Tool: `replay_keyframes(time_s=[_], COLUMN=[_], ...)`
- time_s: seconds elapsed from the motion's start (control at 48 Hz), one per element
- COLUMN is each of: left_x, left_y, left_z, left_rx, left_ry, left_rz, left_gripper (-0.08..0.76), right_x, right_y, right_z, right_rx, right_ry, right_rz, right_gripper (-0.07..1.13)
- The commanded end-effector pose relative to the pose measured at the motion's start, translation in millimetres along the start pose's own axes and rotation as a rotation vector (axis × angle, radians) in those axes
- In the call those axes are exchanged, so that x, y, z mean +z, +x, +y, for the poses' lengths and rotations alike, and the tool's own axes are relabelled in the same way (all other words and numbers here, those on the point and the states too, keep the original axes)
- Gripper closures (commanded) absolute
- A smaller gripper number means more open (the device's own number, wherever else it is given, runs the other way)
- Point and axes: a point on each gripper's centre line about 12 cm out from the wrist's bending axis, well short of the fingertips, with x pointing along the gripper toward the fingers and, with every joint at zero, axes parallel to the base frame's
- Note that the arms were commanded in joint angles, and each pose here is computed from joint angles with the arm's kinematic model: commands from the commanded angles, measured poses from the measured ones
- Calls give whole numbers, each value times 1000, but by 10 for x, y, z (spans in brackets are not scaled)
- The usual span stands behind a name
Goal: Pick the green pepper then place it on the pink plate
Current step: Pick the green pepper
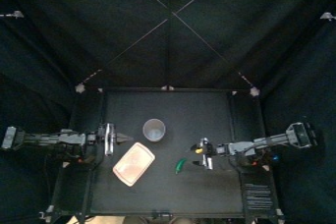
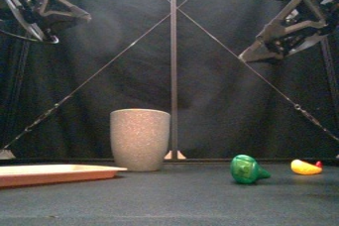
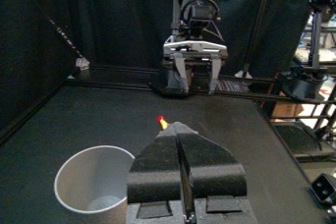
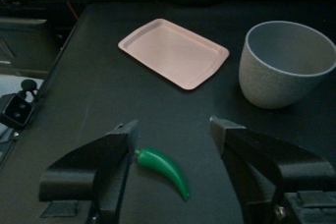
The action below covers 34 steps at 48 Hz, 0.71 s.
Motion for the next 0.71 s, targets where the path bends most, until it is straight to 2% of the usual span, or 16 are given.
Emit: replay_keyframes(time_s=[0.021,0.229,0.417,0.708], left_x=[61,67,75,59], left_y=[17,16,10,5], left_z=[20,48,88,89], left_rx=[12,26,46,46], left_ry=[-4,-7,-8,-12], left_rz=[-21,-25,-29,-26], left_gripper=[640,640,640,640], right_x=[19,-391,-472,-638], right_y=[164,553,818,926], right_z=[-4,55,162,138], right_rx=[-1,10,42,44], right_ry=[1,-4,-57,-115], right_rz=[-2,223,316,462], right_gripper=[118,118,118,120])
